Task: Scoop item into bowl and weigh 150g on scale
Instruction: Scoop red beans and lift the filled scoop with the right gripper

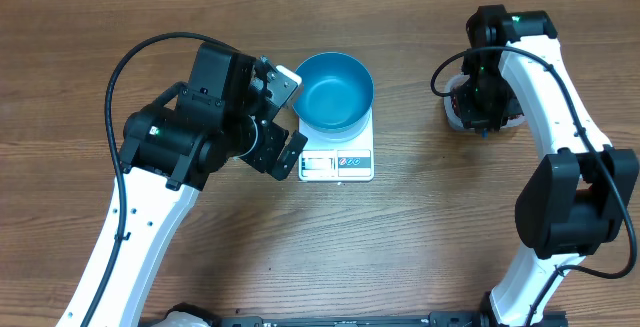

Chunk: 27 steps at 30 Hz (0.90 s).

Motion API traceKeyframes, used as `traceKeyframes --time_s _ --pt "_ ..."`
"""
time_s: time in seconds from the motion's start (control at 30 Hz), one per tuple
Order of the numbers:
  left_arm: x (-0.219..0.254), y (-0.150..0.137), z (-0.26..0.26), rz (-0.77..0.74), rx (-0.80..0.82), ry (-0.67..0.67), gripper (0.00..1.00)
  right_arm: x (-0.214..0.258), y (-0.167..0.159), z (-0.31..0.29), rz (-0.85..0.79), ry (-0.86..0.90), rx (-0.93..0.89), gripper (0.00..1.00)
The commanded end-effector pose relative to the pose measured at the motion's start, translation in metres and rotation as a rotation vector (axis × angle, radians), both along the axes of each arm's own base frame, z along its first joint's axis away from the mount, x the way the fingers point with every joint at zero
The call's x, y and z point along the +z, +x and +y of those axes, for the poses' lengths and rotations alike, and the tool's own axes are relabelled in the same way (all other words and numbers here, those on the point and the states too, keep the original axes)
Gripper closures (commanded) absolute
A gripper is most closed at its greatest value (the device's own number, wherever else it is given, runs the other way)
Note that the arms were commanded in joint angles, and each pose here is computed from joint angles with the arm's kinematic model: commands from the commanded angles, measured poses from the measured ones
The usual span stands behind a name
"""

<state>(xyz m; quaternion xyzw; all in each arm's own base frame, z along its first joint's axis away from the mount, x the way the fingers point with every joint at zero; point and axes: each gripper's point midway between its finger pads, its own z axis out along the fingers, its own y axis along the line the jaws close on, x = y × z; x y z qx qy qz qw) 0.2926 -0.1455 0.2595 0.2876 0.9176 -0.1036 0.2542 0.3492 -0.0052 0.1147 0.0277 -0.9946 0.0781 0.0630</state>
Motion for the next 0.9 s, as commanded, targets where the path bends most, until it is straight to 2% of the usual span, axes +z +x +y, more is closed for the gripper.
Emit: traceKeyframes --time_s 0.0,0.17,0.3,0.7,0.87 --pt "0.001 0.0 -0.001 -0.001 -0.015 0.0 0.0 0.002 0.006 0.0 -0.014 0.054 -0.036 0.97" --pt "0.001 0.0 -0.001 -0.002 -0.015 0.0 0.01 0.001 0.008 0.003 -0.021 0.141 -0.072 0.97" --pt "0.001 0.0 -0.001 -0.002 -0.015 0.0 0.0 0.001 0.009 0.021 -0.02 0.264 -0.017 0.97" --pt "0.001 0.0 -0.001 -0.001 -0.015 0.0 0.01 -0.003 0.017 0.026 -0.05 0.301 0.002 0.96" --pt "0.001 0.0 -0.001 -0.001 -0.015 0.0 0.0 0.0 0.021 0.026 -0.071 0.376 -0.018 0.96"
